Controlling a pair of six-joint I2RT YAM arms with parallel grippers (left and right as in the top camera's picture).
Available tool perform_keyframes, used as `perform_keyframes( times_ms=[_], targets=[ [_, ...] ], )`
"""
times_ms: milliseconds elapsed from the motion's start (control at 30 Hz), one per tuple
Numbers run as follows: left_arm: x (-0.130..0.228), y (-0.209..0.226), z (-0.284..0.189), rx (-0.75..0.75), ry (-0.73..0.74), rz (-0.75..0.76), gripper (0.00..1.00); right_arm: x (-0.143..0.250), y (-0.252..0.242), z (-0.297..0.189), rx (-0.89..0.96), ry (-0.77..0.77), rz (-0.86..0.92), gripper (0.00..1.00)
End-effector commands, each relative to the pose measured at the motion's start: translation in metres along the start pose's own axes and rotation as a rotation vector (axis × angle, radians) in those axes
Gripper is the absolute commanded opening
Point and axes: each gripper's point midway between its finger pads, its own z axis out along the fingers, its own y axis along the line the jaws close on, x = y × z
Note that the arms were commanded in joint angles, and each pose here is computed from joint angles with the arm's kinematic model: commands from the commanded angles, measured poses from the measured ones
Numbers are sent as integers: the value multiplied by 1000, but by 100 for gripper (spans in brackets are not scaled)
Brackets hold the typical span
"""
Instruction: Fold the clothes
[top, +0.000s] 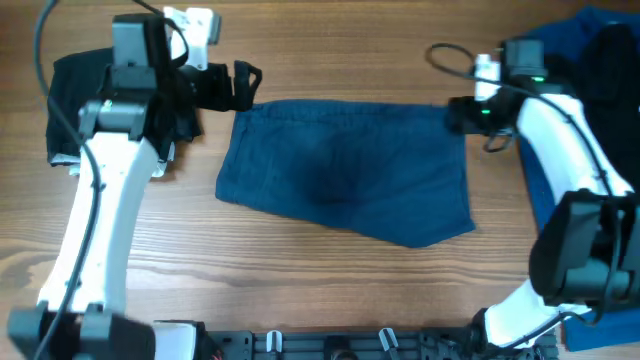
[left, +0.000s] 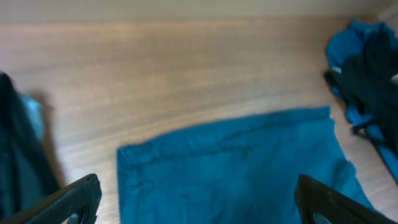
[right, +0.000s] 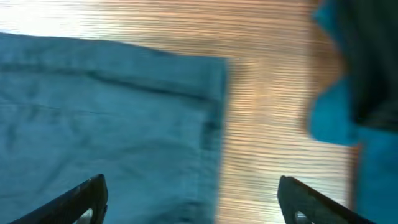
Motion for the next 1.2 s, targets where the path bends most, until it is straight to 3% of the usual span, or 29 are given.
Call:
perform_keyframes(
  times_ms=[0, 167, 267, 500, 667, 767, 867, 933, 1067, 1167],
  targets=[
    [10, -1, 23, 50, 61, -25, 100, -20, 5, -17, -120, -106, -129, 85],
    [20, 5, 36, 45, 102, -43, 100, -23, 18, -5, -195, -130, -332, 82],
    [20, 5, 36, 45, 102, -43, 100, -26, 18, 12, -201, -132, -341, 61],
    [26, 6, 35, 40, 129, -54, 100, -10, 26, 58, -288, -84, -479, 57],
    [29, 6, 35, 39, 138, -58, 100, -17, 35, 70, -334, -134, -531, 59],
    [34, 9, 34, 21, 160, -66, 100, -21, 34, 80, -328, -149, -536, 69],
    [36, 10, 34, 12, 168, -69, 100, -19, 34, 84, -332, -141, -533, 68],
    [36, 10, 34, 12, 168, -69, 100, -17, 34, 85, -335, -134, -530, 62],
    [36, 10, 34, 13, 167, -68, 100, -13, 35, 85, -343, -114, -512, 27],
    [38, 11, 37, 10, 175, -95, 100, -14, 36, 85, -346, -104, -447, 17]
  ],
)
